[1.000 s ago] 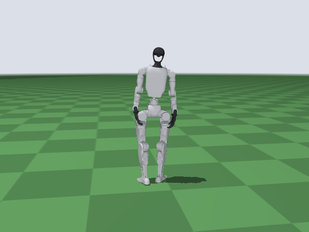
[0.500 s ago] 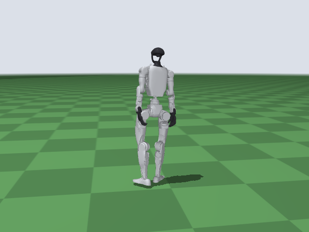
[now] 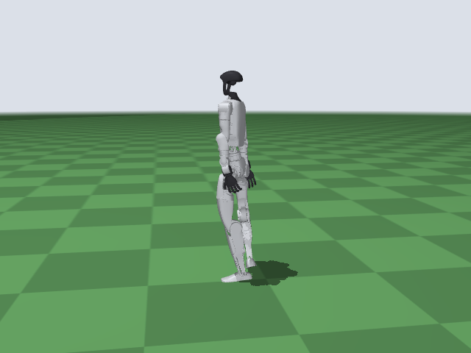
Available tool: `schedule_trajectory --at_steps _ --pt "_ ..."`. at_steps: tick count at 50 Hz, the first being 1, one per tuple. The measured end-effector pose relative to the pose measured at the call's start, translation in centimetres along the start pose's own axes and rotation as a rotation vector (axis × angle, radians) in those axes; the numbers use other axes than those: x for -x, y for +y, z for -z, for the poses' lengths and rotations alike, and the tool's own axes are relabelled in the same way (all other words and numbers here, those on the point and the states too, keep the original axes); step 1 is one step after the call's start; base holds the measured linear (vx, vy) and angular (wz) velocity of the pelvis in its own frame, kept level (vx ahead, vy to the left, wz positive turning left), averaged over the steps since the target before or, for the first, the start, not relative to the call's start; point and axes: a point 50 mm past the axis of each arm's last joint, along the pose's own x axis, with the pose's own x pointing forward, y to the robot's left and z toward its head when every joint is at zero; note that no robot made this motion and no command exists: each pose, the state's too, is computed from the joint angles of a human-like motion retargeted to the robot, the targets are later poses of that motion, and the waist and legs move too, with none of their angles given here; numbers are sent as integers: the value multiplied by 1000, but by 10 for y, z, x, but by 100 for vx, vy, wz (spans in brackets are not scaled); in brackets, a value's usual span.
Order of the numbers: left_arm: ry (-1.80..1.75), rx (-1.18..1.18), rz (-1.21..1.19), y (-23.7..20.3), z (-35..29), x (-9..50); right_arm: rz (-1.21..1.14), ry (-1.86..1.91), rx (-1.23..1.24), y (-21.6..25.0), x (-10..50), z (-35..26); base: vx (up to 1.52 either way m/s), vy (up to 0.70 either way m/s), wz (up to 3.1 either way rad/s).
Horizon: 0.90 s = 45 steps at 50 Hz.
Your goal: In place motions
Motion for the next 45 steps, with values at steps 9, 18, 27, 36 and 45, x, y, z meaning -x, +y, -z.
schedule_trajectory --at_steps 9,18,27,36,45 --pt "11 30 -69 25 6 8 -42 -2 40 14 -2 -6 1 12 227" --pt "-7 -22 -112 45 -12 20 -33 52 148 15 -4 4 9 -1 195" --pt "-77 -117 -121 21 -13 8 27 5 91 0 0 -4 8 3 111" --pt "-16 -194 -93 19 -2 5 53 -100 186 -8 8 -35 1 3 14" --pt "-63 -330 -99 20 -26 10 99 -34 200 -9 2 -11 -3 0 -79"
